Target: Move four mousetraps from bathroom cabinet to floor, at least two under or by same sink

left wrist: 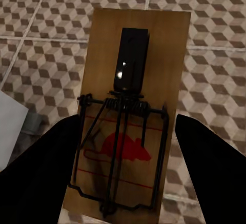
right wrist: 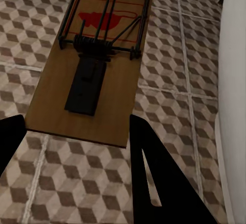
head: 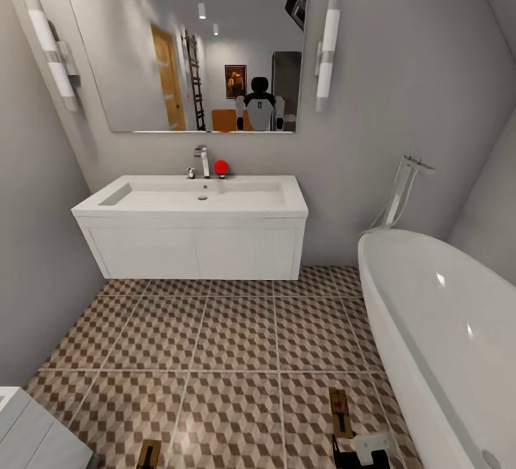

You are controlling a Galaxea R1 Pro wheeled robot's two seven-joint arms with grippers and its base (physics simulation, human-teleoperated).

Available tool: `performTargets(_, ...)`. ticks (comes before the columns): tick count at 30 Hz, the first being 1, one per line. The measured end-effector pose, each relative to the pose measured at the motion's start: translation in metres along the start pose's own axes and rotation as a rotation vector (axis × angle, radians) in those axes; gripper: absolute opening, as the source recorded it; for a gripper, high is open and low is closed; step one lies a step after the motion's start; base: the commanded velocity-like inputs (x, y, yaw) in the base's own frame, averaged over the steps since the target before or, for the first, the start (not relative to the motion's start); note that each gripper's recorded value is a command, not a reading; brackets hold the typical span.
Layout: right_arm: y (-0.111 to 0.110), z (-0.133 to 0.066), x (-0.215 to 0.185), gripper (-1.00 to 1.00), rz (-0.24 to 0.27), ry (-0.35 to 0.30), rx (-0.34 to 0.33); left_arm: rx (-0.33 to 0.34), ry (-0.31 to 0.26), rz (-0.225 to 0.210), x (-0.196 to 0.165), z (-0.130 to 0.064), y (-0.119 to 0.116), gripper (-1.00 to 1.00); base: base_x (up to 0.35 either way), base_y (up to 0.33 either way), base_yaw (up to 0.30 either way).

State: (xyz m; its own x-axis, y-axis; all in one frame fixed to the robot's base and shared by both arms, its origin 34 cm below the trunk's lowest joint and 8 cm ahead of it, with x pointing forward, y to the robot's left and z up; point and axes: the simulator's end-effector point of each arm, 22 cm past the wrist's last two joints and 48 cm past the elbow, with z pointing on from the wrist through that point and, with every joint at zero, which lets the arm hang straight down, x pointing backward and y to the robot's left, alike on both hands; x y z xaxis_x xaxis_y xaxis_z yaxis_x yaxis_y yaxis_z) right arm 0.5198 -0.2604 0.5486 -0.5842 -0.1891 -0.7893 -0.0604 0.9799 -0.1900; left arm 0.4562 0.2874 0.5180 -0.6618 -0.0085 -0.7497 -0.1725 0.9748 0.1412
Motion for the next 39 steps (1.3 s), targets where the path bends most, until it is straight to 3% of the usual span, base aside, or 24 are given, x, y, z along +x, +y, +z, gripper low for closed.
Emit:
performTargets(22,0.0000,0.0001,-0.0001,-1.00,0.000,0.000,0.000,0.000,0.000,0.000,-0.0001,0.0001,-0.0001,-1.00,0.241,0.000,0.000)
performTargets(39,-0.0010,0.0003,0.0005,-1.00,-0.001,0.001,0.001,0.002,0.001,0.001,0.0003,0.0002,-0.0004,-1.00,0.029,0.000,0.000)
